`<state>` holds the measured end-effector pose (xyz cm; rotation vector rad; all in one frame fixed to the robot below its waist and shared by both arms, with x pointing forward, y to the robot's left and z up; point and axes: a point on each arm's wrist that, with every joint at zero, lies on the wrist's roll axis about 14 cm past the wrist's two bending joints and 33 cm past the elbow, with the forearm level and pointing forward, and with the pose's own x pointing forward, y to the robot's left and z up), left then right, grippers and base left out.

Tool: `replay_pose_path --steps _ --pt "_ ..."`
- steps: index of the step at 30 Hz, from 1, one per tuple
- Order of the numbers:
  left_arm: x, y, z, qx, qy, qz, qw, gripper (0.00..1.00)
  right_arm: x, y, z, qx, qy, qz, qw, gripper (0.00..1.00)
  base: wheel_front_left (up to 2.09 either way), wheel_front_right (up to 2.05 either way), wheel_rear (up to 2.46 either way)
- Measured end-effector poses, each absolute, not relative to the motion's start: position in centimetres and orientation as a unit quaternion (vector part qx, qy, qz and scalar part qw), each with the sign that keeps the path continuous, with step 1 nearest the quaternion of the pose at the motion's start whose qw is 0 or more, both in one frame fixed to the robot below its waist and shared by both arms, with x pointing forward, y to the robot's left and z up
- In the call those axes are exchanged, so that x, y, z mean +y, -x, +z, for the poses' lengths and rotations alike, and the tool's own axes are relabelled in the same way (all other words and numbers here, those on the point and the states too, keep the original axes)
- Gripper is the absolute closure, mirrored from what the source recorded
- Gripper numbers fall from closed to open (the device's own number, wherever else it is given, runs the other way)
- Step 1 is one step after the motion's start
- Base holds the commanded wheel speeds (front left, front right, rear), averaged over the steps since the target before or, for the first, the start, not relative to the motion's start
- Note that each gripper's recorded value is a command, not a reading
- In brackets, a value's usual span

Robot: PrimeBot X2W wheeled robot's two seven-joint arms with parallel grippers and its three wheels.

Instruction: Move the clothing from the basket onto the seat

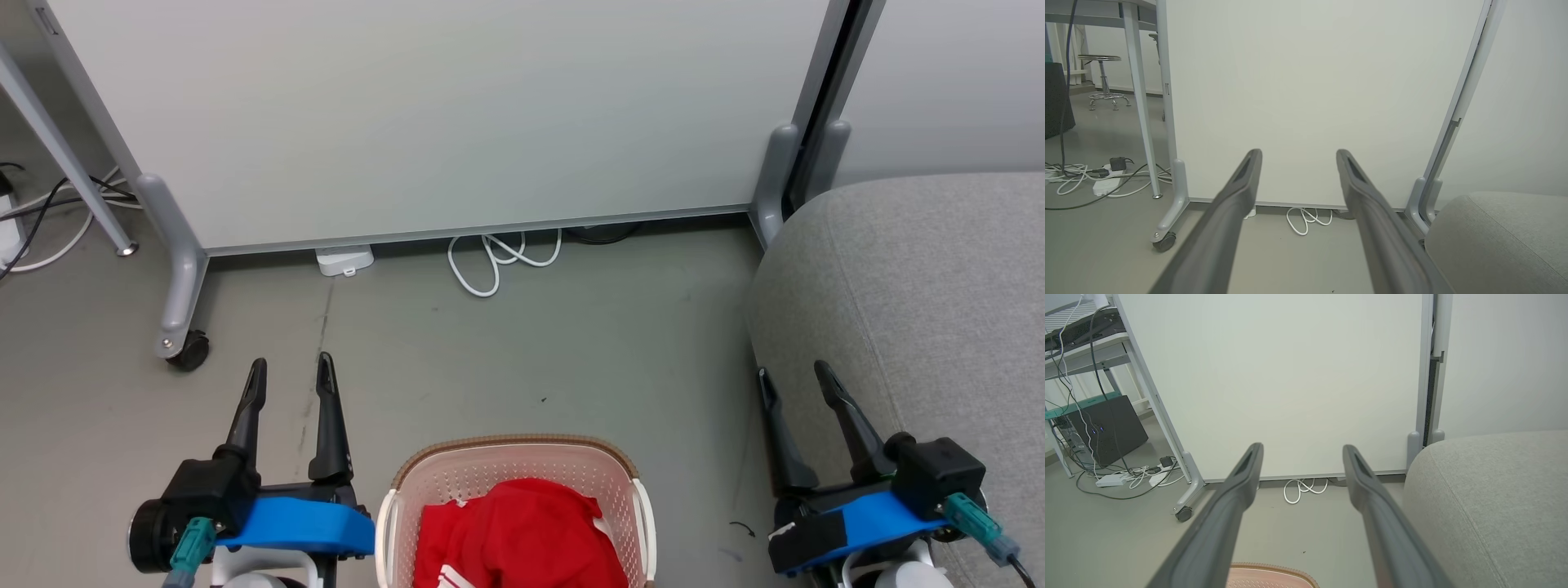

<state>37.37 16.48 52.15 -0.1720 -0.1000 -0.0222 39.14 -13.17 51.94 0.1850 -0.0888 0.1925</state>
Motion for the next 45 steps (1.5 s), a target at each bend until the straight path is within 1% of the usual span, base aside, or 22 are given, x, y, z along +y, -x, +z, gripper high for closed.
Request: replay_pose_path --steps 21,45 --pt "15.7 -37.1 52.8 -0.072 0.021 -0.025 0.997 0.0 -11.7 -39.3 52.2 -0.061 -0.015 0.126 0.99 0.0 0.0 0.0 0.0" --pt "15.6 -37.4 52.4 -0.065 0.031 -0.03 0.997 0.0 -11.4 -39.5 51.7 -0.053 -0.017 0.13 0.99 0.0 0.0 0.0 0.0"
